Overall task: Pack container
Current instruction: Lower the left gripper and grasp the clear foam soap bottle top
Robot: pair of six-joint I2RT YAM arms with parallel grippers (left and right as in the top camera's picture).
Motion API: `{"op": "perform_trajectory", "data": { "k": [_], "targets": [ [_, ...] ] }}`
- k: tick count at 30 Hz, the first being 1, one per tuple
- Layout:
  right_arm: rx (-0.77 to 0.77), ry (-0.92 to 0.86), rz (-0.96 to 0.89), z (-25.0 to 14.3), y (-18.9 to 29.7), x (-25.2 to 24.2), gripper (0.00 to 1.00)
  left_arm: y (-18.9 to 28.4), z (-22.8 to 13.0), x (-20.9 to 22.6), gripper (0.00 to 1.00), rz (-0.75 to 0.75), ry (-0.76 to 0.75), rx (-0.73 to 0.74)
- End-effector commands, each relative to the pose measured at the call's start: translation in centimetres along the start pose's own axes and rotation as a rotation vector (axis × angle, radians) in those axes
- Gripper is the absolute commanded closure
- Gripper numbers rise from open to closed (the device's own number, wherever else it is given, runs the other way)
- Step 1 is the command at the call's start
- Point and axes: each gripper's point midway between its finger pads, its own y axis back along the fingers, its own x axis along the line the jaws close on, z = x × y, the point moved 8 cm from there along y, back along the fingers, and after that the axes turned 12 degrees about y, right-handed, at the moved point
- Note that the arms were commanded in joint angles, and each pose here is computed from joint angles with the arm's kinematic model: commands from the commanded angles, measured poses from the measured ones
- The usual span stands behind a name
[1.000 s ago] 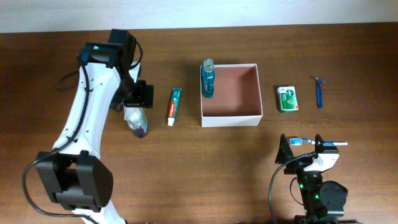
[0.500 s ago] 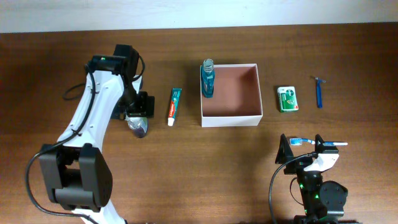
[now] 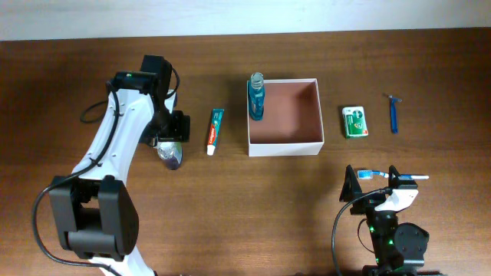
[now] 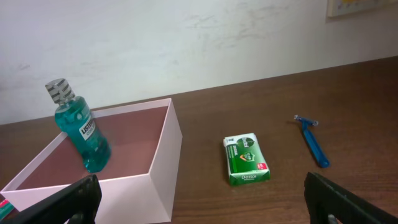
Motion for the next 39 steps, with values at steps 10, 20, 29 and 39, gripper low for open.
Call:
{"op": "perform_trajectory", "data": {
  "k": [10, 20, 29, 39],
  "targets": [
    [-0.002, -0.004, 0.000, -0.21, -0.01, 0.08, 0.01, -0.13, -0.36, 0.25, 0.41, -0.004, 0.005, 0.019],
    [-0.002, -0.004, 0.000, -0.21, -0.01, 0.08, 0.01, -0.12, -0.38, 0.25, 0.55, -0.004, 0.005, 0.020],
    [-0.002, -0.004, 0.000, -0.21, -0.01, 0.08, 0.01, -0.12, -0.49, 0.29, 0.65, -0.002, 0.005, 0.026],
    [-0.002, -0.004, 0.000, -0.21, -0.01, 0.08, 0.01, 0.82, 0.09, 0.13, 0.83, -0.012, 0.006, -0.003]
  ]
}}
